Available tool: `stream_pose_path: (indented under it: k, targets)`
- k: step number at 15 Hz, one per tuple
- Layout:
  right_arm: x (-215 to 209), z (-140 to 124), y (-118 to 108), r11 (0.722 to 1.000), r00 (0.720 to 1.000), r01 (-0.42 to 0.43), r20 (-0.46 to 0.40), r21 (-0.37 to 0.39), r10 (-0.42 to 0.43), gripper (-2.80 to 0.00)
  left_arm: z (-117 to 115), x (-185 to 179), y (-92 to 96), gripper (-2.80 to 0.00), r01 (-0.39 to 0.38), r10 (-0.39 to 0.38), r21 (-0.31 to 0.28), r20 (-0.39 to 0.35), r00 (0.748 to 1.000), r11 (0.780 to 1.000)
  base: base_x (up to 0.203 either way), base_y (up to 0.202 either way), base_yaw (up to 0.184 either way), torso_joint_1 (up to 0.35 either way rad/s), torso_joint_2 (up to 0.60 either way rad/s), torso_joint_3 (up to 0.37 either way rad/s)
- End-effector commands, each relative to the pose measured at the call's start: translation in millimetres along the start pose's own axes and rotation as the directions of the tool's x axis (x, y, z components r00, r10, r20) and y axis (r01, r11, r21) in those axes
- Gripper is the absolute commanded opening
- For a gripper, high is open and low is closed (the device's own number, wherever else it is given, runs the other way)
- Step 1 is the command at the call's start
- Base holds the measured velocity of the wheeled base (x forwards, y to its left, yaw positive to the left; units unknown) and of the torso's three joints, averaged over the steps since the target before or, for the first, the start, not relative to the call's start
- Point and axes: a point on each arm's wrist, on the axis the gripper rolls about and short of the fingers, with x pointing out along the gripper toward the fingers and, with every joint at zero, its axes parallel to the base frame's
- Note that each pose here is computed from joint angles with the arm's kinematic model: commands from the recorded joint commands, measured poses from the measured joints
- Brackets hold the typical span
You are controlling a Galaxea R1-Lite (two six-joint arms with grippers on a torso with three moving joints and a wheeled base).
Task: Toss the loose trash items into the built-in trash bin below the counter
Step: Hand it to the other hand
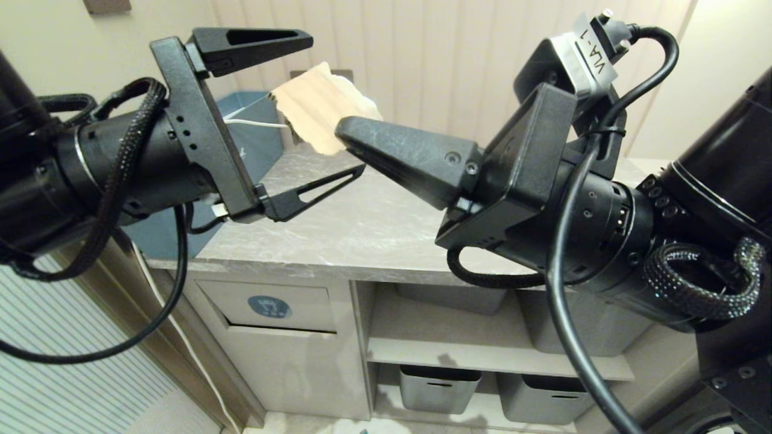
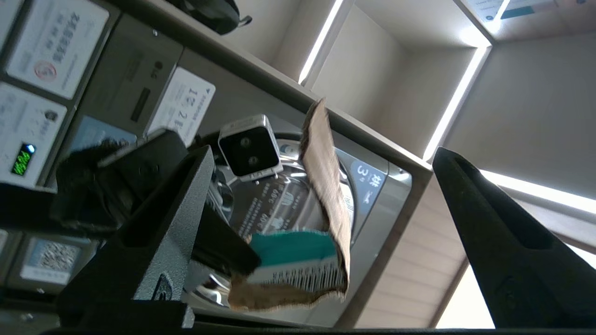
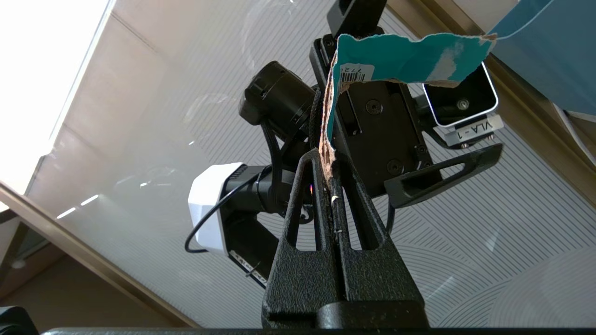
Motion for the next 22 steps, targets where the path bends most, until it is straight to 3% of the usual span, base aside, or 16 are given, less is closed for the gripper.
stream_pose_path:
  k: [1, 10, 18, 22]
  targets:
    - [-0.9, -1.2, -1.1, 1.0, 1.0, 0.0, -0.003, 0.006, 0.0, -2.8, 3.0, 6.6, 4.0, 0.0, 0.006, -0.006, 0.011, -0.002, 1.0, 1.0, 0.0, 0.0, 0.0, 0.0, 0.0, 0.0]
    - [-7.2, -5.9, -3.2, 1.0, 1.0, 0.02, -0.017, -0.001, -0.02, -2.8, -1.8, 8.1, 0.3, 0.0, 0.045, -0.044, 0.028, -0.034, 0.998, 0.999, 0.0, 0.0, 0.0, 0.0, 0.0, 0.0]
    - [-8.8, -5.6, -1.6, 1.0, 1.0, 0.019, -0.016, -0.003, -0.019, -2.8, -1.2, 6.0, -1.2, 0.0, 0.05, -0.05, 0.007, -0.026, 0.998, 0.999, 0.0, 0.0, 0.0, 0.0, 0.0, 0.0]
    - [-9.0, -5.9, -1.9, 1.0, 1.0, 0.02, -0.017, -0.002, -0.02, -2.8, -4.7, 4.8, -7.7, 0.0, 0.08, -0.083, -0.06, -0.043, 0.996, 0.995, 0.0, 0.0, 0.0, 0.0, 0.0, 0.0]
